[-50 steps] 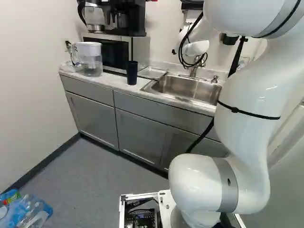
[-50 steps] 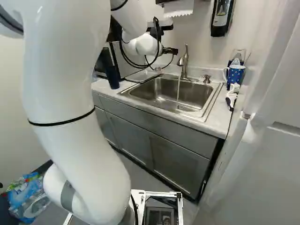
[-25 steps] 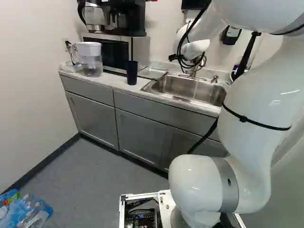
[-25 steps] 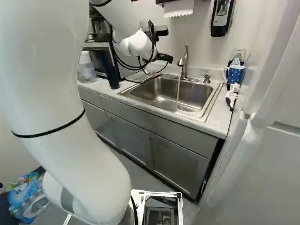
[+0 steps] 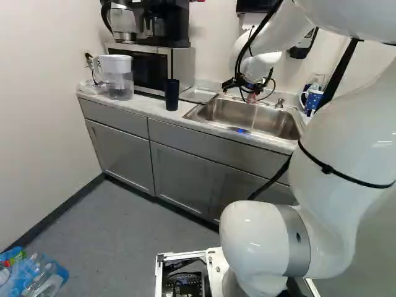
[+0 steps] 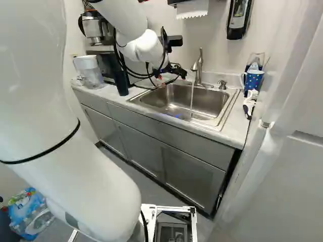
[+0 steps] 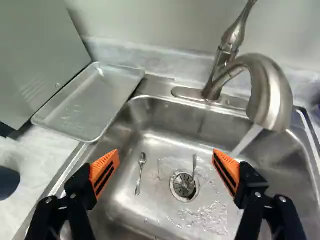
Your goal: Rinse the cup and place it in the tray
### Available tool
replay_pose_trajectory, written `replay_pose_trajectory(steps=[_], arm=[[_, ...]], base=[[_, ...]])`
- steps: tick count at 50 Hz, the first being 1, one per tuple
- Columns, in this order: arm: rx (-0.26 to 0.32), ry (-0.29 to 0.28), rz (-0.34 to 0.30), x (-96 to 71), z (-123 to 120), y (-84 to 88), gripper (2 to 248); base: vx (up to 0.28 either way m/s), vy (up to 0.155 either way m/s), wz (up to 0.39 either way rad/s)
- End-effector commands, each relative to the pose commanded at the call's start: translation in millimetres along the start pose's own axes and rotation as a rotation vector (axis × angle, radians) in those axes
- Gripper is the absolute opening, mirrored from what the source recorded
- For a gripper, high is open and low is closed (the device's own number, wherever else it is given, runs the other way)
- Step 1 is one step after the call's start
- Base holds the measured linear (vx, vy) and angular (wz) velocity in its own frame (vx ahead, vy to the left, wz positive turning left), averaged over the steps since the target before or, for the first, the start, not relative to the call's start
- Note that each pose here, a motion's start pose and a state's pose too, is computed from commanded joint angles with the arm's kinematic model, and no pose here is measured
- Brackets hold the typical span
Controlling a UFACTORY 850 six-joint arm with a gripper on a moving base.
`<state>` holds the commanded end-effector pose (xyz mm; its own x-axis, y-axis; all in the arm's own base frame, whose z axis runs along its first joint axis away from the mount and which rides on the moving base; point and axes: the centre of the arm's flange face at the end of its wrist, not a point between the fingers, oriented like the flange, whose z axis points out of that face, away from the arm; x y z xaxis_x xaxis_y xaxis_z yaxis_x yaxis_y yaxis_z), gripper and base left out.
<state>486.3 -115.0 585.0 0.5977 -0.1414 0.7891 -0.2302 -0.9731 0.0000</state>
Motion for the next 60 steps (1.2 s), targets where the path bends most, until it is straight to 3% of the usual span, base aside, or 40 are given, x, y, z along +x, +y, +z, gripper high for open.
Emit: replay_pose_trajectory(steps=[32, 49, 60], arm=[[-0.069, -0.239, 0.069, -40.1, -25.4, 44.3, 247], [-0.112, -0.241, 0.111, -48.4, -35.0, 70.0, 247], [-0.112, -0.241, 0.112, -48.3, -34.9, 70.5, 247]], base=[[0.0, 0.0, 0.0], [0.0, 0.0, 0.0], [0.0, 0.0, 0.0]])
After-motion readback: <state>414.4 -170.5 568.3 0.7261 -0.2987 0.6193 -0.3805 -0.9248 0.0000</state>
